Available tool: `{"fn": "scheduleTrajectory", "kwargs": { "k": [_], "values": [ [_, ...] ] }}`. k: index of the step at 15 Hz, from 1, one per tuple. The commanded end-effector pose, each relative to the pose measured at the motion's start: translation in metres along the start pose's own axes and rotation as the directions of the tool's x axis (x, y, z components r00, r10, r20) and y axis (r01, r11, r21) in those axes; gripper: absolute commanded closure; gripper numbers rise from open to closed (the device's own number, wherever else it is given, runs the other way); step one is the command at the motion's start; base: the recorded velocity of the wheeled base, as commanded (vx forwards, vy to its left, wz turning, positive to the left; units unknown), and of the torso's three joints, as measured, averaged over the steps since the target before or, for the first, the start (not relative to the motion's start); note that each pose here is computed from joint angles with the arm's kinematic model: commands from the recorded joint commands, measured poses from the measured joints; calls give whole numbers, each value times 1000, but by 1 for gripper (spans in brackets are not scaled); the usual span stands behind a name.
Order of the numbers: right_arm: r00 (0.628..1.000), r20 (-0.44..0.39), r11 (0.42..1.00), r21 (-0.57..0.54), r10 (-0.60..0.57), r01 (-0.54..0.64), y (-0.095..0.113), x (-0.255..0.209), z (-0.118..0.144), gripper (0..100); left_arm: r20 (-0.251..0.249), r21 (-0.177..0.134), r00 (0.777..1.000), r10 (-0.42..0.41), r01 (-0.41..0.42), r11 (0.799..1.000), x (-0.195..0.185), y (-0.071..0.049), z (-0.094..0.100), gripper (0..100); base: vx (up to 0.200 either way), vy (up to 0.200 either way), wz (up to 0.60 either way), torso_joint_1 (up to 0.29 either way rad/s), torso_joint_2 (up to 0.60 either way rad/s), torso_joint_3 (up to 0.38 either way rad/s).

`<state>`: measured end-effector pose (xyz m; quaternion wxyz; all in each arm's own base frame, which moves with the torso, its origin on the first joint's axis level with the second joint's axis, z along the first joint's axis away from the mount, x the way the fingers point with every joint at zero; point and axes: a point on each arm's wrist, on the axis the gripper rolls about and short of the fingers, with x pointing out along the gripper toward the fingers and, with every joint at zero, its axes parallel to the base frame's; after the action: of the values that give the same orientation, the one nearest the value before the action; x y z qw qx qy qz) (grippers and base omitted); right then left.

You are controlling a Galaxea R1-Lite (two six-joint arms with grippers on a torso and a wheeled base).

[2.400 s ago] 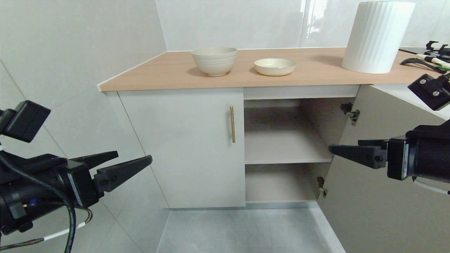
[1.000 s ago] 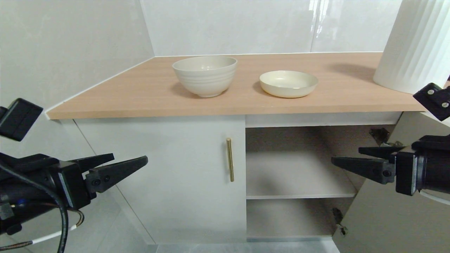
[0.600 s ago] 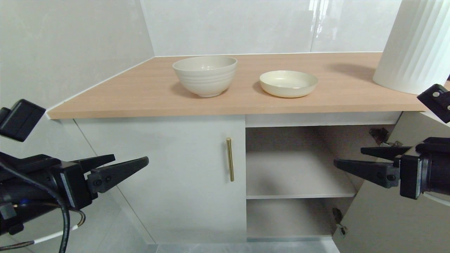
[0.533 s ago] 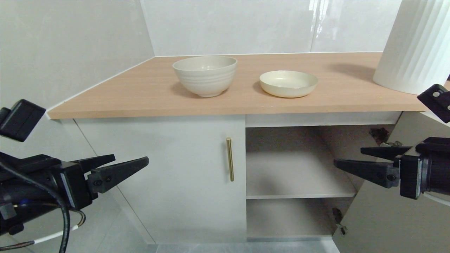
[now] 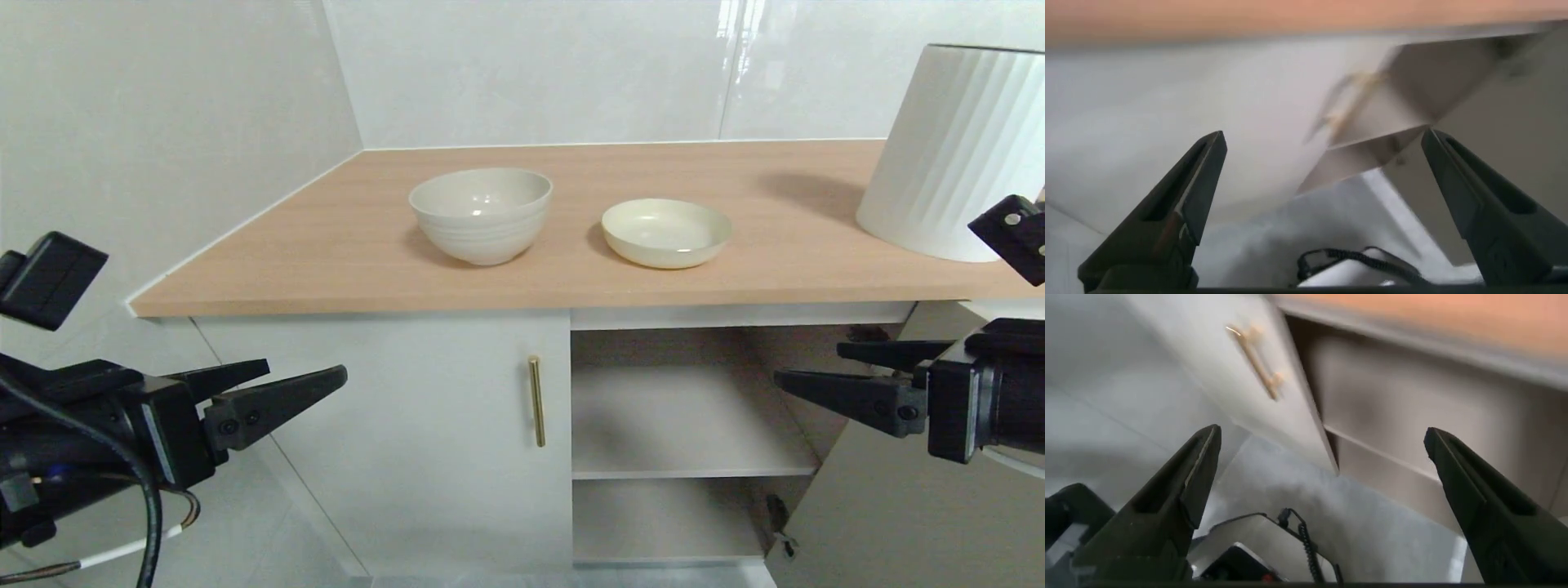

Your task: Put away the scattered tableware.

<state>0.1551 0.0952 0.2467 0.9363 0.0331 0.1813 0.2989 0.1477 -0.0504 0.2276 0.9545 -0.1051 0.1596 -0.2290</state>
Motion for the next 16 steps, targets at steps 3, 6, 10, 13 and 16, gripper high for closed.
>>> {"fn": "scheduleTrajectory", "kwargs": {
  "k": [3, 6, 10, 13, 16],
  "values": [
    [1000, 4, 1000, -3, 0, 0, 0, 1, 1, 0, -10, -3, 1000, 4, -4, 1000, 7, 1, 3, 0, 0, 0, 0, 121, -510, -304],
    [999, 13, 999, -18, -39, 39, -2, 28, 19, 0, -15, -4, 1000, 22, -22, 1000, 31, 1, 24, 0, 0, 0, 0, 165, -468, -304],
    [983, -49, 984, 24, -178, 179, -22, 90, 41, 0, -143, -34, 984, 108, -114, 993, 67, 2, 58, 0, 0, 0, 0, 148, -379, -237],
    [963, -103, 964, 68, -249, 257, -28, 104, 69, 0, -149, -100, 969, 199, -215, 972, 102, 9, 75, 0, 0, 0, 0, 24, -54, -39],
    [925, -149, 913, 168, -350, 373, -33, 122, 64, 0, -171, -95, 908, 381, -401, 911, 139, 14, 83, 0, 0, 0, 0, 0, 0, 0]
  ]
}}
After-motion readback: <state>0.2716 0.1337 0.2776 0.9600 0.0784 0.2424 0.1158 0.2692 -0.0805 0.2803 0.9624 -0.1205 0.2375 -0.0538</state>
